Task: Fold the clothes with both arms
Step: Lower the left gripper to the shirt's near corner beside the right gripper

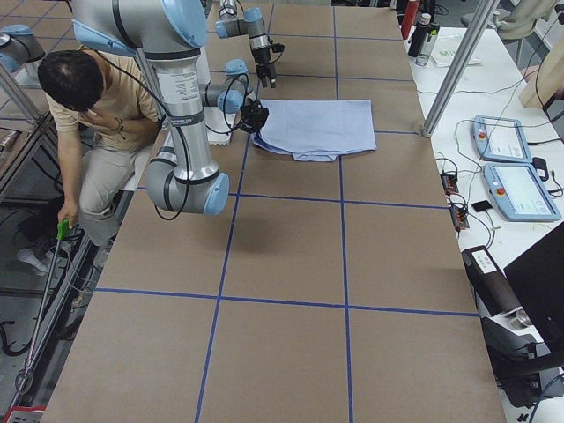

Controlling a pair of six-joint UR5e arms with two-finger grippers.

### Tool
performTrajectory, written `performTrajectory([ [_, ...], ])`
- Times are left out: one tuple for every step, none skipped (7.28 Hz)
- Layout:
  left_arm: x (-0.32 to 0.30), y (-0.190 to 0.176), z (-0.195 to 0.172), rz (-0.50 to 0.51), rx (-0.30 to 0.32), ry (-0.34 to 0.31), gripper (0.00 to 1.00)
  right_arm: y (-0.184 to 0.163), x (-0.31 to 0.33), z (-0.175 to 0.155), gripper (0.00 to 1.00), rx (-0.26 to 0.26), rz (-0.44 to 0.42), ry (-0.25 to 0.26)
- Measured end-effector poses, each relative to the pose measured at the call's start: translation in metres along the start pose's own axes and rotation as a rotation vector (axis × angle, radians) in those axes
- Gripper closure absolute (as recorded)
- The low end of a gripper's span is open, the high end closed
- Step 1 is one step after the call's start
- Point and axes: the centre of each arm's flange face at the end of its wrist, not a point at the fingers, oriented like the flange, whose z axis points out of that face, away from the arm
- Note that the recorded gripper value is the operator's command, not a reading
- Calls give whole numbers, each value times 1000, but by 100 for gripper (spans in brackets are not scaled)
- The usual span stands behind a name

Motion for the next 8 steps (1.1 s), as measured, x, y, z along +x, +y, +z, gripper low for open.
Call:
performTrajectory([
  [-2, 10, 12, -13, -9, -10, 26, 0, 0, 0, 100, 1, -1, 1],
  [-4, 20, 21, -24, -18, -19, 33, 0, 1, 1, 100, 1, -2, 2],
  [-7, 26, 28, -35, -25, -30, 46, 0, 1, 1, 100, 2, -2, 3],
  [-11, 32, 32, -44, -33, -38, 55, 0, 1, 1, 100, 3, -3, 3],
  [-11, 38, 34, -50, -41, -41, 72, 0, 1, 2, 100, 3, -4, 4],
  [-13, 42, 35, -52, -47, -44, 81, 0, 1, 2, 100, 3, -5, 4],
  [-15, 45, 36, -51, -51, -50, 97, 1, 2, 2, 100, 4, -5, 6],
  [-18, 46, 38, -50, -52, -55, 100, 1, 2, 3, 100, 3, -6, 7],
])
